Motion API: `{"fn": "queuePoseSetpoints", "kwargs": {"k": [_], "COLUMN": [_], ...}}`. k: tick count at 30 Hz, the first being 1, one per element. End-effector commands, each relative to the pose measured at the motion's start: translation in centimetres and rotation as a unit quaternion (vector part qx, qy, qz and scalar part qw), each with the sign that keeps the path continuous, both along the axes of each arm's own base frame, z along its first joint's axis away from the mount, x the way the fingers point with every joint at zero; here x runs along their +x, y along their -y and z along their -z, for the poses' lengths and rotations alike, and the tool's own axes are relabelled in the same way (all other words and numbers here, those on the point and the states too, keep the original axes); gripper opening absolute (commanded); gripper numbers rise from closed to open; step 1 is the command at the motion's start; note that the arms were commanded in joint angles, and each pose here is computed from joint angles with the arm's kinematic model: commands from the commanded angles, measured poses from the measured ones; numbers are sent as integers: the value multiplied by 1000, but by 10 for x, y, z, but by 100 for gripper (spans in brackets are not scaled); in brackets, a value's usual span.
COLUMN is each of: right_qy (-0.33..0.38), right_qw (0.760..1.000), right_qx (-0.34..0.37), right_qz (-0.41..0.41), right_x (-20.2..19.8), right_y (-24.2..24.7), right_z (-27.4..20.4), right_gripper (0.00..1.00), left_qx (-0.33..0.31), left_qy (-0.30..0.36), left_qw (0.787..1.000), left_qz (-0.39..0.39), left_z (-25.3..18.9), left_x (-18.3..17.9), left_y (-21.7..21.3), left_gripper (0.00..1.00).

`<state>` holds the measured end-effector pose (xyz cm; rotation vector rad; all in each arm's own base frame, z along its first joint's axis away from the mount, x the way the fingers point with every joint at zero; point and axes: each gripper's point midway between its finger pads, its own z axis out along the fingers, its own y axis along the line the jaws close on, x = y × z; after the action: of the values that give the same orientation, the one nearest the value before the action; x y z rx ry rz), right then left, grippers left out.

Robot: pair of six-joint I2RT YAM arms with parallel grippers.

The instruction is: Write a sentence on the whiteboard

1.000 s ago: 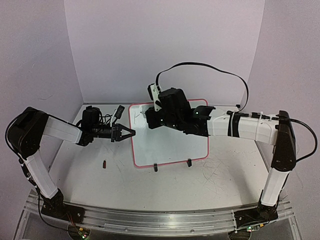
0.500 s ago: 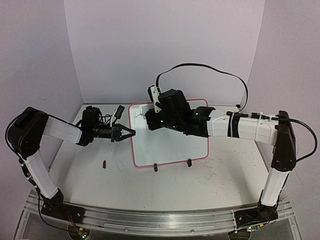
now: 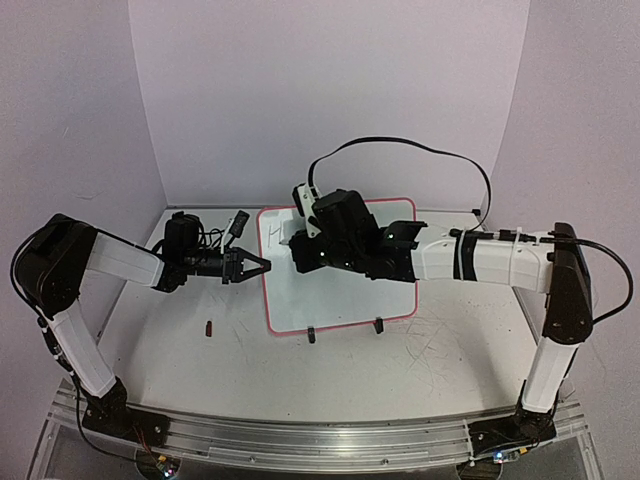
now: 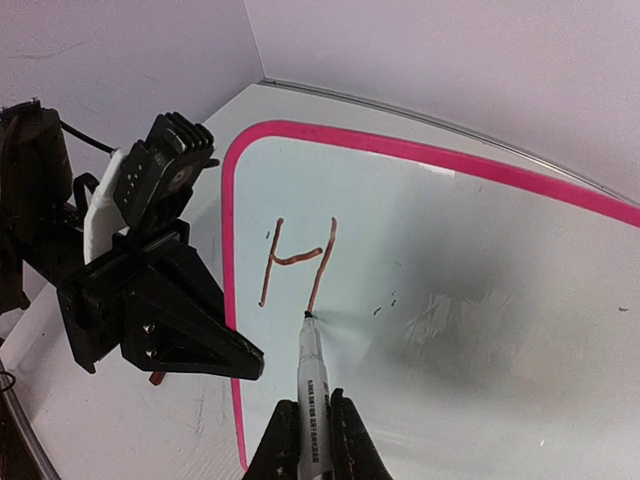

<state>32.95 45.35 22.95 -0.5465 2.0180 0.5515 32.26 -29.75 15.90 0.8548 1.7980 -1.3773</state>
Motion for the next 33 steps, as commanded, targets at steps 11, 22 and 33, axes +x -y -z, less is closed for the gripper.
{"fn": "queuePoseSetpoints", "kwargs": {"k": [11, 22, 33], "right_qy": [-8, -12, 23], "right_qw": [1000, 1000, 998], "right_qx": [-8, -13, 51], "right_qz": [6, 5, -23], "right_x": [0, -1, -2], "right_y": [2, 3, -13], "right_z": [8, 11, -41], "right_gripper": [0, 0, 0], "left_qx": [2, 3, 1], "left_qy": [20, 20, 20], "left_qw": [1000, 1000, 1000], "left_qz": [2, 1, 2], "left_z": [-5, -5, -7], "left_x": [-3, -3, -2], "left_y": [5, 4, 6], "left_gripper": [0, 0, 0]}}
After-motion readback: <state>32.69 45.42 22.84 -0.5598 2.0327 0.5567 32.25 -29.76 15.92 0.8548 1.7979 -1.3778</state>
